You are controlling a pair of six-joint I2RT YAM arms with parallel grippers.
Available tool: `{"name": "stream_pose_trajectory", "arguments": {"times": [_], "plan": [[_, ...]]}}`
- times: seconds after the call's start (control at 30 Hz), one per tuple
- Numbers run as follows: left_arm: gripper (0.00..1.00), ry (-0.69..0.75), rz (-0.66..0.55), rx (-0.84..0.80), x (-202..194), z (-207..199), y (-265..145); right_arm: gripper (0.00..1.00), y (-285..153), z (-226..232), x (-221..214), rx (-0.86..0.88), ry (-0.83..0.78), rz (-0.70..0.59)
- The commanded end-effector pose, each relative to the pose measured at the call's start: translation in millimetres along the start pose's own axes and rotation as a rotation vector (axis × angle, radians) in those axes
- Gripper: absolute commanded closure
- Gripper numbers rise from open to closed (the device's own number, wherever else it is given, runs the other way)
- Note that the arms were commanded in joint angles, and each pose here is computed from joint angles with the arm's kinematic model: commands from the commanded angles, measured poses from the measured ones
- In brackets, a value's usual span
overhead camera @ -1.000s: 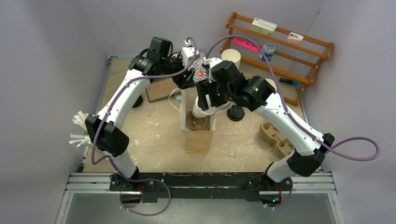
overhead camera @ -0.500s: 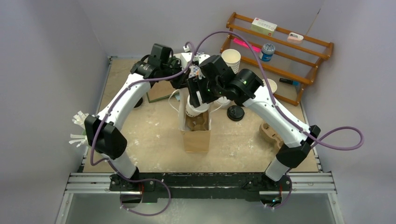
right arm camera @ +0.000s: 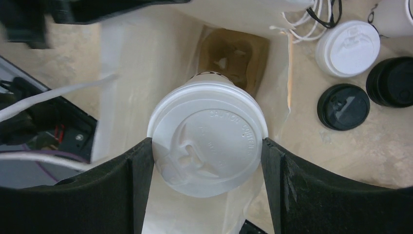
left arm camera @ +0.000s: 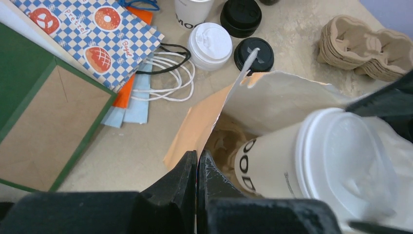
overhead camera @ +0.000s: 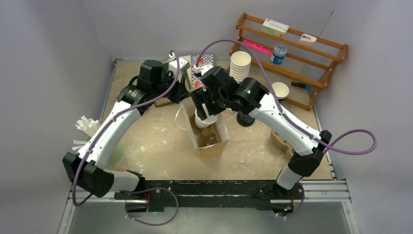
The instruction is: Pack the takeout coffee
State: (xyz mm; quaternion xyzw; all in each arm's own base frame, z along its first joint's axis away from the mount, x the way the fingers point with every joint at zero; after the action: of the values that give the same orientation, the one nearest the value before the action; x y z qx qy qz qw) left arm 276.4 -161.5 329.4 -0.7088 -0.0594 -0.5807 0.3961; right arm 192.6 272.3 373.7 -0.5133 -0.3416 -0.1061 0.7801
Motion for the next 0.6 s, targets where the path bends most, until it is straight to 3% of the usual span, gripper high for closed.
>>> {"name": "stream_pose_trajectory", "arguments": {"times": [0.0, 0.57], "plan": [[1.00, -0.042, -0.147, 0.024, 7.7, -12.5, -16.5, 0.54, -8.0, -3.8, -13.3, -0.059, -0.034, -0.043], [1.00, 0.091, -0.457, -0.060, -17.8, -48.2, -57.4, 0.59, -16.0, 3.4, -55.3, -0.128, -0.169, -0.299]]}}
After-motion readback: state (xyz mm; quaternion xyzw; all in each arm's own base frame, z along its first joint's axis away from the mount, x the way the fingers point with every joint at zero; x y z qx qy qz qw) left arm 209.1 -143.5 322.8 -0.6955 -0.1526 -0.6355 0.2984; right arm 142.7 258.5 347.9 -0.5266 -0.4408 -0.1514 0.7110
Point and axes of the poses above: each gripper's point midway between its finger pads, its own y axis out along the fingers, its own z axis along the line the jaws close on, x = y × z, the point moved 9 cm from there along -y, back along the fingers, and after that the axes turned 11 degrees about y, right-handed, at the moved point
